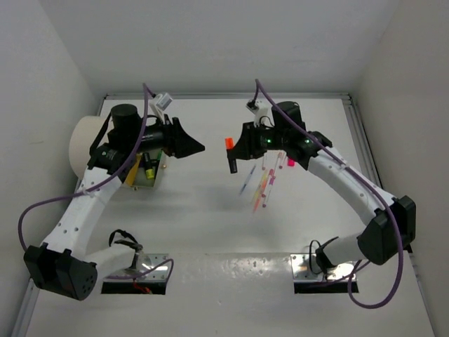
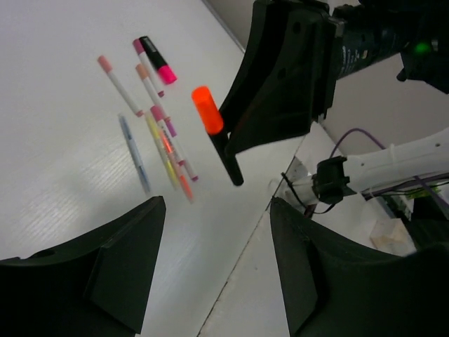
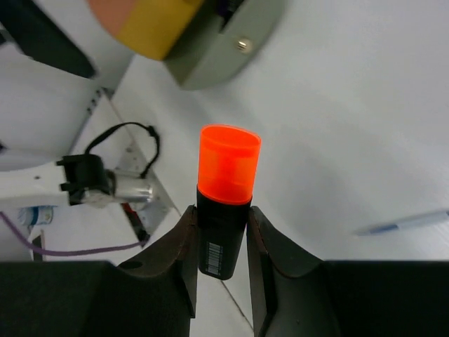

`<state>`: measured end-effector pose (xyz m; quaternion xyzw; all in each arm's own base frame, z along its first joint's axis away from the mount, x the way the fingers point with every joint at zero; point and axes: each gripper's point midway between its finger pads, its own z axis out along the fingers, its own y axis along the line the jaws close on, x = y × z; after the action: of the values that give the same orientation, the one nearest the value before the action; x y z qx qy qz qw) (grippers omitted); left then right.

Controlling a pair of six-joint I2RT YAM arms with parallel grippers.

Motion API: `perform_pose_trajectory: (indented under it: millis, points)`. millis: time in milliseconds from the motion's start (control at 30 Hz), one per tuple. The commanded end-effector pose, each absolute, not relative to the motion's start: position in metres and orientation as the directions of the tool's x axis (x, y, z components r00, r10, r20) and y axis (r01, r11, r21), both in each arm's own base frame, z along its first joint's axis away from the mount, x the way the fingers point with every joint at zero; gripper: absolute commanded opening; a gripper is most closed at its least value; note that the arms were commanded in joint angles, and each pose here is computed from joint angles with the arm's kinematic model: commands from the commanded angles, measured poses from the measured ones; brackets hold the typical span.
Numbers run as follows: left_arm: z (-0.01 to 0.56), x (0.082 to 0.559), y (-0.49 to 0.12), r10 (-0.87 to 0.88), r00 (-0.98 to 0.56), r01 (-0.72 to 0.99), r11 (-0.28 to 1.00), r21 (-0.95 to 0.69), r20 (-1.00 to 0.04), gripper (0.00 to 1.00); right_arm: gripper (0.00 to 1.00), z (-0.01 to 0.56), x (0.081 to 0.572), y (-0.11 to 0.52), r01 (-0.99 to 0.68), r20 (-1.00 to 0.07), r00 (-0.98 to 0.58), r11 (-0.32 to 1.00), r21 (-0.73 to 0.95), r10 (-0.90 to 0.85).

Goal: Sort the stationery into containers
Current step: Pick up the pen from the center of the board, then place the pen in the drawer.

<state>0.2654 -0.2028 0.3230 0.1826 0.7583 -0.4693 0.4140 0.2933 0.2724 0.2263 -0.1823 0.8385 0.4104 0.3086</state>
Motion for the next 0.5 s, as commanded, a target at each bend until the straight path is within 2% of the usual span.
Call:
perform_pose_trajectory:
  millis: [0, 300, 467]
  points:
    - [0.363, 0.265, -0.217, -0.183, -0.542, 0.707, 0.428, -0.563, -0.82, 0.67, 0.0, 0.286, 0.292, 0.303, -0.664, -0.762, -0.648, 0.499, 0.557, -0.011]
    - [0.355, 0.272, -0.223, -0.179, -0.554, 0.687, 0.454, -0.567, -0.813, 0.67, 0.0, 0.305, 0.267, 0.342, -0.758, -0.813, -0.576, 0.428, 0.493, -0.084]
    - [0.356, 0.272, -0.224, -0.18, -0.555, 0.691, 0.445, -0.57, -0.812, 0.62, 0.0, 0.304, 0.256, 0.35, -0.788, -0.828, -0.548, 0.407, 0.463, -0.119]
